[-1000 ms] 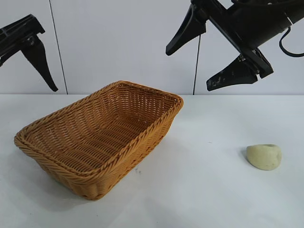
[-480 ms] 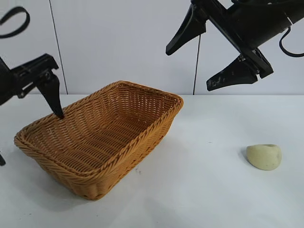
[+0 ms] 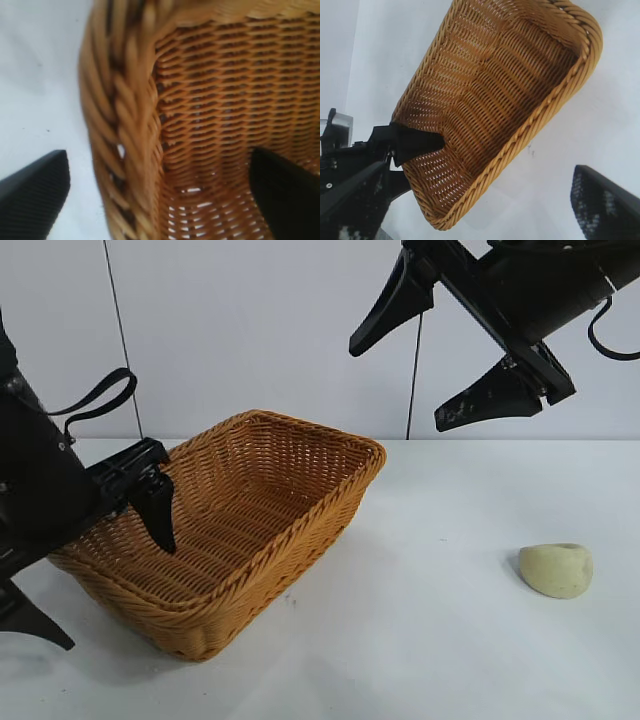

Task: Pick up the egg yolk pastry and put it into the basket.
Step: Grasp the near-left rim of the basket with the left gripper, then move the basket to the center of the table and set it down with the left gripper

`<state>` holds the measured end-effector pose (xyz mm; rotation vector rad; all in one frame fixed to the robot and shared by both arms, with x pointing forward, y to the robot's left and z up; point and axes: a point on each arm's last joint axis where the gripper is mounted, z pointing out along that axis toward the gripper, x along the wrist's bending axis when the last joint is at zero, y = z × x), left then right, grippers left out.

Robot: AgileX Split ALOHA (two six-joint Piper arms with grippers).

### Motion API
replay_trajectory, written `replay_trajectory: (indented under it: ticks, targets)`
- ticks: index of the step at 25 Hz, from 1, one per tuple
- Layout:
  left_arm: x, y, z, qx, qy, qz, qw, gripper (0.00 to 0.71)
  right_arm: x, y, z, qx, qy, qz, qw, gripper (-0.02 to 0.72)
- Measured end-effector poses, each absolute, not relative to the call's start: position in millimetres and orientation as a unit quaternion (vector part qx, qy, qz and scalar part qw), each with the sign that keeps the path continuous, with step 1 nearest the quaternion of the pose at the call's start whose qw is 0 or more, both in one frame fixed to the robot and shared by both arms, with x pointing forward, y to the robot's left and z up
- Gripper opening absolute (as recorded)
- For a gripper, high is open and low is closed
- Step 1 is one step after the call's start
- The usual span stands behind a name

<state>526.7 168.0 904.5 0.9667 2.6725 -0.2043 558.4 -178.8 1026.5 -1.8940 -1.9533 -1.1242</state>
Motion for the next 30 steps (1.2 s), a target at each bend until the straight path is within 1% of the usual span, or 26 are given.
replay_trajectory:
  ticks: [5, 6, 7, 9, 12, 13, 14, 15, 18, 22, 26, 28, 30]
  targets:
    - [528, 168, 901, 0.337, 0.928, -0.068, 0.146, 0.695, 558, -179, 1026, -0.641, -0.660, -0.380, 0.099, 0.695]
    - [528, 168, 900, 0.337, 0.927, -0.067, 0.148, 0.688, 558, -179, 1026, -0.641, -0.660, -0.380, 0.099, 0.695]
    - [529, 168, 900, 0.337, 0.927, -0.066, 0.149, 0.652, 558, -179, 1026, -0.641, -0.660, -0.380, 0.099, 0.695]
    - [529, 168, 900, 0.337, 0.927, -0.065, 0.153, 0.520, 558, -179, 1026, -0.641, -0.659, -0.380, 0.099, 0.695]
    - [530, 168, 900, 0.339, 0.926, -0.063, 0.155, 0.232, 558, -179, 1026, -0.641, -0.659, -0.380, 0.099, 0.695]
    - [530, 168, 900, 0.339, 0.926, -0.063, 0.156, 0.161, 558, -179, 1026, -0.641, -0.659, -0.380, 0.099, 0.695]
    - [530, 169, 900, 0.332, 0.928, -0.064, 0.157, 0.111, 558, -179, 1026, -0.641, -0.659, -0.380, 0.099, 0.695]
    - [531, 170, 900, 0.328, 0.929, -0.064, 0.159, 0.088, 558, -179, 1026, -0.641, -0.659, -0.380, 0.099, 0.695]
    - [533, 177, 902, 0.327, 0.931, -0.063, 0.149, 0.082, 558, -179, 1026, -0.641, -0.659, -0.380, 0.099, 0.695]
    - [549, 199, 920, 0.347, 0.925, -0.061, 0.144, 0.081, 558, -179, 1026, -0.641, -0.660, -0.379, 0.099, 0.695]
    - [573, 218, 943, 0.406, 0.899, -0.056, 0.157, 0.081, 558, -179, 1026, -0.641, -0.660, -0.379, 0.100, 0.695]
    - [584, 219, 953, 0.439, 0.881, -0.055, 0.169, 0.081, 558, -179, 1026, -0.640, -0.660, -0.379, 0.101, 0.695]
    - [593, 217, 959, 0.473, 0.863, -0.059, 0.167, 0.081, 558, -178, 1026, -0.640, -0.661, -0.378, 0.103, 0.695]
